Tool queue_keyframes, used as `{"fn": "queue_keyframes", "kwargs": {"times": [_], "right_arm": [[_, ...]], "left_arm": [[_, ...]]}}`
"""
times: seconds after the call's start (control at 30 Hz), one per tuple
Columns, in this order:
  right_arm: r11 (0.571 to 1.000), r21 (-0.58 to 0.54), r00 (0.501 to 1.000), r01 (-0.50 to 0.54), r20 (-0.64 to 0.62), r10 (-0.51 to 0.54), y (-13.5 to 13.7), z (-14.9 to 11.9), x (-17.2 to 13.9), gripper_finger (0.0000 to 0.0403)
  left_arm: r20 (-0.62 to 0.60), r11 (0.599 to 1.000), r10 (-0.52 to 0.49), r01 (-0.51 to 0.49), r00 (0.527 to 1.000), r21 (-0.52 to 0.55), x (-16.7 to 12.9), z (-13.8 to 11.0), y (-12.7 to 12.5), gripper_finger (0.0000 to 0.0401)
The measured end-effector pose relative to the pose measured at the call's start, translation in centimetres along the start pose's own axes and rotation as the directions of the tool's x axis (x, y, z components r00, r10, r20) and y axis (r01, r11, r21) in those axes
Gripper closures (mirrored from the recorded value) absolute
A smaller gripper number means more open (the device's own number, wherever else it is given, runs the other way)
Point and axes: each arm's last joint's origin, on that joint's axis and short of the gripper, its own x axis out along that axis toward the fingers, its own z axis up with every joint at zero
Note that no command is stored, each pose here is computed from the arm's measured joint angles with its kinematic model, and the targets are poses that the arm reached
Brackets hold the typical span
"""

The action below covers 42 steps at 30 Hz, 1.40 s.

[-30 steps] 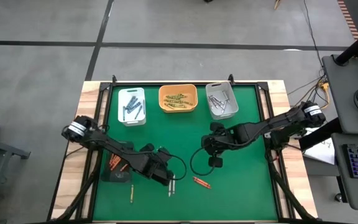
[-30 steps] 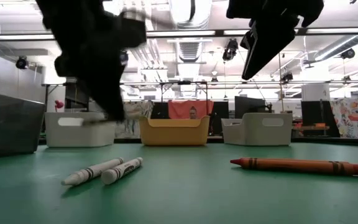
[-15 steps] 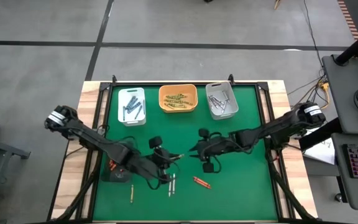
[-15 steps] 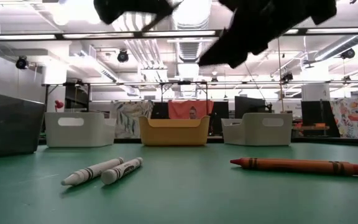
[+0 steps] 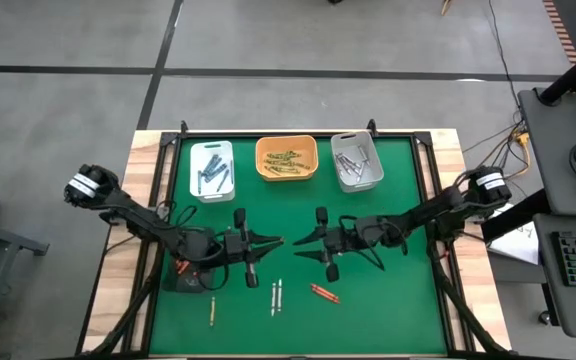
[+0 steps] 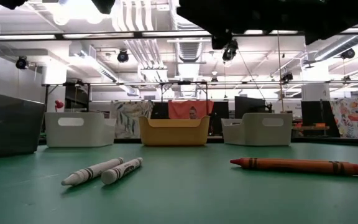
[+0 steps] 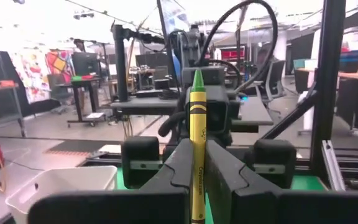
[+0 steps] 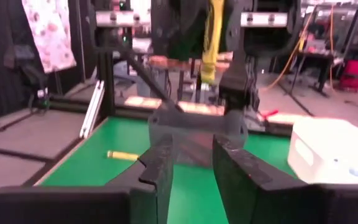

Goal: Sort crayons
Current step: Put the green crayon into the yellow bin

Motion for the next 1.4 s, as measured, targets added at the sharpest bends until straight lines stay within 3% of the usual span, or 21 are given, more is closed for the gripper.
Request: {"fn": "queue_keyframes", "kwargs": {"times": [0.73, 0.9, 1.07, 1.17, 1.4], "right_arm": [[0.998, -0.047, 0.994, 0.037, 0.107, -0.032, -1.1, 3.9, 2.9, 0.0293], [0.994, -0.1, 0.998, 0.047, 0.056, -0.041, -1.2, 4.3, 3.5, 0.0294], [0.991, -0.126, 0.998, 0.054, 0.046, -0.048, -1.3, 4.8, 3.9, 0.0333], [0.989, -0.134, 0.998, 0.058, 0.046, -0.052, -1.4, 4.9, 3.9, 0.0379], [0.992, -0.106, 0.996, 0.067, -0.054, -0.073, -2.4, 4.3, 4.1, 0.0387]], "left_arm": [[0.028, 0.999, 0.034, -0.035, 0.999, 0.015, 1.0, 0.4, 0.5, 0.0401], [0.032, 0.999, 0.039, -0.039, 0.999, 0.013, 1.1, 0.4, 0.6, 0.0401], [0.035, 0.999, 0.039, -0.039, 0.999, 0.009, 1.1, 0.4, 0.6, 0.04], [0.041, 0.999, 0.033, -0.033, 0.999, -0.003, 1.0, 0.5, 0.6, 0.0386], [0.059, 0.999, 0.045, -0.045, 0.997, -0.011, 0.8, 1.2, 0.9, 0.0308]]}}
